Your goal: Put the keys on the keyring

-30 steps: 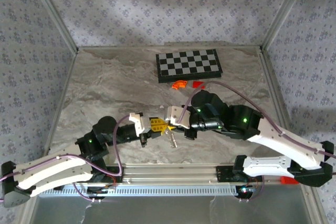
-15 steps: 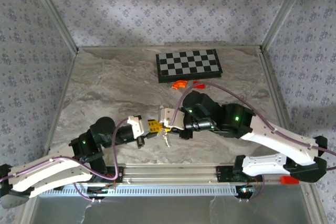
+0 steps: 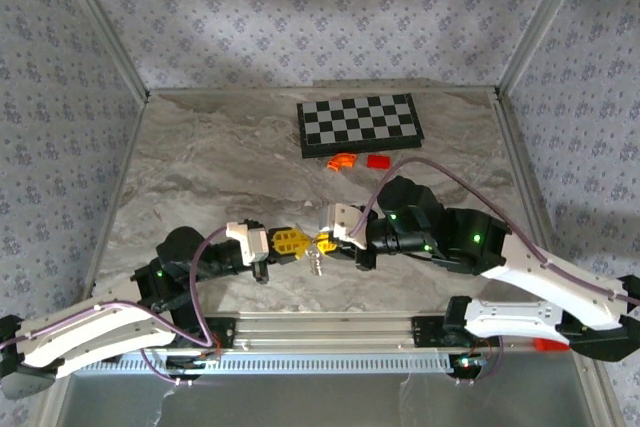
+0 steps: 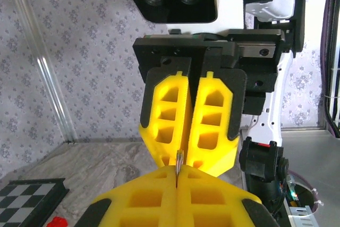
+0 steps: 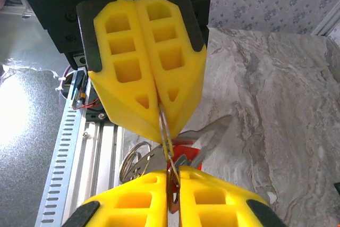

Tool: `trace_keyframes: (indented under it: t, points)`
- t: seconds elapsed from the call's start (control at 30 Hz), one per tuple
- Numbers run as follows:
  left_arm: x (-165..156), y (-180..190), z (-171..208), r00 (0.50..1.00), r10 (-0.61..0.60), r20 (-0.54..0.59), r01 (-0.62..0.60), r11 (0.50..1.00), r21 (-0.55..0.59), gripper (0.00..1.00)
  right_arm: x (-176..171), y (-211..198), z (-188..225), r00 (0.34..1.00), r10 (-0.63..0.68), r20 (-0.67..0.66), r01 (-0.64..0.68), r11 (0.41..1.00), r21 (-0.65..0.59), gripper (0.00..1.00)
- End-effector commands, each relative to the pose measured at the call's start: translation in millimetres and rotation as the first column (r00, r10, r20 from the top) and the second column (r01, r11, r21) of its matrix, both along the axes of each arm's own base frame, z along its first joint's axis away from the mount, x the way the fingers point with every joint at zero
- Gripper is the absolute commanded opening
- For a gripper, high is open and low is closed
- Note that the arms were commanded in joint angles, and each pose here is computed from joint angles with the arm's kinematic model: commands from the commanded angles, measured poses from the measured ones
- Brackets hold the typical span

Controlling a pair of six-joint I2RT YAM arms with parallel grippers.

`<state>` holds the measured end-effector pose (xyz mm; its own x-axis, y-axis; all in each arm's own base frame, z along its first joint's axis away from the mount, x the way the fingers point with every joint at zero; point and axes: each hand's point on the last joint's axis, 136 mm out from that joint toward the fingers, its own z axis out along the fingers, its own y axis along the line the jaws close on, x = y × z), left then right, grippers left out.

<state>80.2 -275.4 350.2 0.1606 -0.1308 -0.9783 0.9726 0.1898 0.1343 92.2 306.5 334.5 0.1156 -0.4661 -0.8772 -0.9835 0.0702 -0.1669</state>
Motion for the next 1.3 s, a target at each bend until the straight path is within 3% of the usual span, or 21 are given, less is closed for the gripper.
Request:
trace_keyframes:
  t: [0.0,0.23,0.53,1.07,1.17,1.27]
  points:
    - [-8.2,6.8,27.5,0.999,-0.031,0.028,0.034,0.993,-0.116,0.00,-2.1,2.1,4.9,1.000,0.012,-0.013,-0.012,0.999,0.034,0.08]
    - [-12.0,5.8,29.9,0.998,-0.057,0.037,0.062,0.988,-0.144,0.00,-0.3,8.3,-5.8,0.999,0.025,-0.031,-0.025,1.000,-0.008,0.04]
    - [-7.5,1.2,20.5,0.999,-0.044,0.026,0.047,0.992,-0.114,0.00,-9.0,-5.4,20.5,0.998,0.041,0.055,-0.049,0.988,0.149,0.24]
    - [-15.5,-0.9,21.3,0.995,-0.095,0.026,0.097,0.989,-0.111,0.00,-9.7,0.7,17.7,0.996,0.064,0.057,-0.072,0.985,0.157,0.23]
    - [-15.4,-2.1,20.7,0.995,-0.097,0.025,0.099,0.989,-0.109,0.00,-10.5,2.0,16.4,0.996,0.073,0.054,-0.081,0.985,0.154,0.20]
    - [-14.8,-2.4,20.5,0.995,-0.095,0.023,0.097,0.989,-0.109,0.00,-10.5,2.1,15.2,0.996,0.075,0.054,-0.082,0.986,0.145,0.11]
